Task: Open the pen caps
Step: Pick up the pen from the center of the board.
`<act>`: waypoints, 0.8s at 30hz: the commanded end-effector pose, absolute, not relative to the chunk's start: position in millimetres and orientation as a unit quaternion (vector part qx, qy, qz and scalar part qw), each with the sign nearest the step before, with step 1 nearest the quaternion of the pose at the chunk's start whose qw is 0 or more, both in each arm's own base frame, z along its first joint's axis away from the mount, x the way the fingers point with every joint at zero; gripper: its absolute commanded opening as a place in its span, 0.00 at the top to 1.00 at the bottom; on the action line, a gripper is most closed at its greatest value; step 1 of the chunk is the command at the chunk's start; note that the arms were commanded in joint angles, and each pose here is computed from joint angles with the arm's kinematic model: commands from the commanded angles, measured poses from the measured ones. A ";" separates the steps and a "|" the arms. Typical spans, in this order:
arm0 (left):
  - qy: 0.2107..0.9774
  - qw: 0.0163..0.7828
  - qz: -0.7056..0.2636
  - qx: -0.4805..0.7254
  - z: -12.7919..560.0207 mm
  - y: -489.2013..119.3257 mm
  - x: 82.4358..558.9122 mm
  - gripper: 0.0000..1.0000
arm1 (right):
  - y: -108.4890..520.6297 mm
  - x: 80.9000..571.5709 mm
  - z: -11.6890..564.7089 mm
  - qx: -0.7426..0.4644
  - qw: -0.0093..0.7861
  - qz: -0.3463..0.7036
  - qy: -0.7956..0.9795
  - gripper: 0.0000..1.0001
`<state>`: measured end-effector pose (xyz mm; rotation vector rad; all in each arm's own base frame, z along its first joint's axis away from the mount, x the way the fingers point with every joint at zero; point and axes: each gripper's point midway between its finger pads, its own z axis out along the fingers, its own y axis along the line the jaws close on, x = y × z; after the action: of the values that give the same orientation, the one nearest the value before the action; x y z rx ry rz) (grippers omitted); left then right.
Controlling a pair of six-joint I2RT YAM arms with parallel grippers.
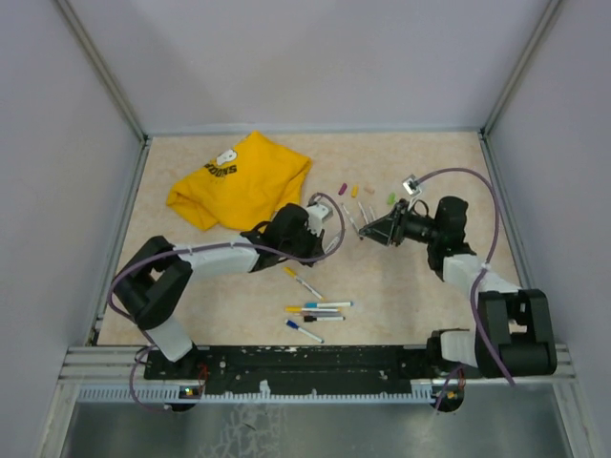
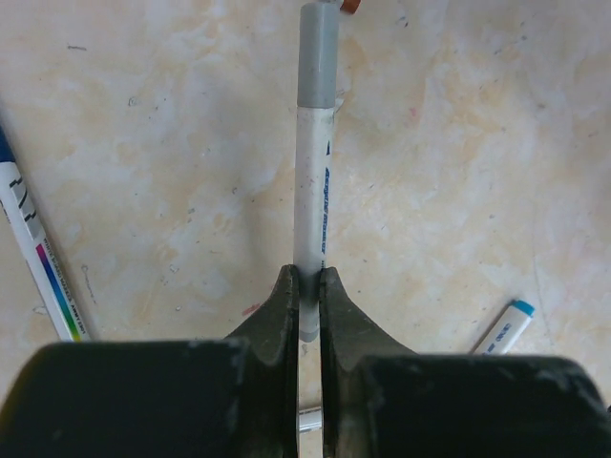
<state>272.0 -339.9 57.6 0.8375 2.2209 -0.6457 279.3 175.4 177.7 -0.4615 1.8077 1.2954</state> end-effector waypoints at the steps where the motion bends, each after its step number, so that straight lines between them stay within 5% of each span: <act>1: 0.815 0.388 -0.338 0.269 97.3 -364.7 274.7 1.00 | 182.6 294.1 186.5 -0.140 0.444 0.535 0.705 0.65; 10: 0.772 0.401 -0.455 0.189 125.1 -383.8 263.7 1.00 | 203.3 309.1 149.9 -0.077 0.404 0.518 0.750 0.46; 24: 0.745 0.407 -0.507 0.149 139.2 -395.3 256.1 1.00 | 221.3 308.2 141.0 -0.080 0.391 0.523 0.753 0.53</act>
<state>260.5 -384.6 121.0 0.3863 1.9542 -1.1951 295.6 213.6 118.2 -0.1480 2.0110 1.3353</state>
